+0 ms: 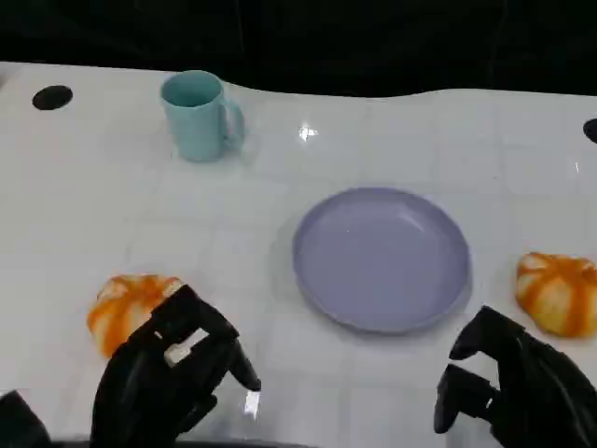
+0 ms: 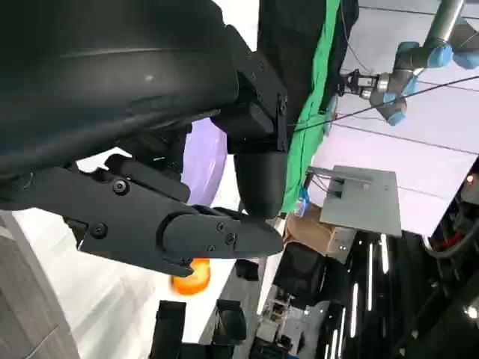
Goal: Grasp the bread from the table and place it into the plate.
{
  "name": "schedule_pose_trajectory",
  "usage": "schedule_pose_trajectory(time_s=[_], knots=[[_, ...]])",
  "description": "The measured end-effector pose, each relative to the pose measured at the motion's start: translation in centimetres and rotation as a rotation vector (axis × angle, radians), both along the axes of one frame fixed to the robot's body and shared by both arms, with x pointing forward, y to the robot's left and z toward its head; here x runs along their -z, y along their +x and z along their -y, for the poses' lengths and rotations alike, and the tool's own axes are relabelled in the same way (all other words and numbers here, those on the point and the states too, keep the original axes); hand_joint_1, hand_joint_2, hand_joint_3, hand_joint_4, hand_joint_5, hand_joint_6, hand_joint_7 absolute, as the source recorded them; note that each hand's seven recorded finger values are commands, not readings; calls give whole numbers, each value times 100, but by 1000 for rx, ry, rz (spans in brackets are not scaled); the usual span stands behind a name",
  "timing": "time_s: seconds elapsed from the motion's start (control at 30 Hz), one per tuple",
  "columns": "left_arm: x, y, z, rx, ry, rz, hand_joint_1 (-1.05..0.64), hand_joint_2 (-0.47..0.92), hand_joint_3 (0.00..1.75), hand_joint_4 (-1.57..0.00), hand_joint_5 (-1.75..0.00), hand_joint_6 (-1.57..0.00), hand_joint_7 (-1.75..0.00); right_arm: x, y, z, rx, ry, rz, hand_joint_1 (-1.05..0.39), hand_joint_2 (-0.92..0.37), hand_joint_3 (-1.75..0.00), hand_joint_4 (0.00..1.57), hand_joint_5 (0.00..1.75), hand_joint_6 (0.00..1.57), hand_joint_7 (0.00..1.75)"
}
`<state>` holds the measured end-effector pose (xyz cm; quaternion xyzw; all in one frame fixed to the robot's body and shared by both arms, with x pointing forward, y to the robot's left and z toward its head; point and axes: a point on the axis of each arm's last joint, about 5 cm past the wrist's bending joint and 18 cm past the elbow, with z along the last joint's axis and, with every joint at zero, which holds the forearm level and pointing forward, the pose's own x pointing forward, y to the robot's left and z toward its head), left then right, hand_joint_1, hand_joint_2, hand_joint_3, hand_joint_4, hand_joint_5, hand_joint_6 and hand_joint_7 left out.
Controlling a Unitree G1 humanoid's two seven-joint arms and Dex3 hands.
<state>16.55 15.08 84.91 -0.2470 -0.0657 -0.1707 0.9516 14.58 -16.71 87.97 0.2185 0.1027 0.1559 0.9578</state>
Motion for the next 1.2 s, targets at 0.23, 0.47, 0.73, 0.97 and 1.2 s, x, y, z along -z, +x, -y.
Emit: schedule_pose_trajectory(time_s=[0.23,0.47,0.73,0.97,1.2], knots=[[-6,1,3,4,5,2,-52,92,29,-63,-175,-53,-143,-2,-1,4,2,0,1,-54,-92,-49,76,175,46,175],[1,-1,-1,2,8,-2,-51,92,28,-63,-175,-54,-142,-10,-5,4,3,-1,4,-53,-92,-49,73,175,45,175],[1,-2,0,3,8,-2,-52,92,29,-63,-175,-53,-143,-18,-8,5,3,-1,7,-53,-92,-49,74,175,46,175],[0,-2,-1,2,11,-1,-52,92,31,-61,-175,-51,-145,-23,-22,5,5,0,1,-52,-92,-50,74,175,45,175],[-15,-3,-24,-22,20,29,-52,92,21,-56,-142,-61,-86,-23,-23,2,9,0,-2,-53,-92,-49,76,175,48,175]])
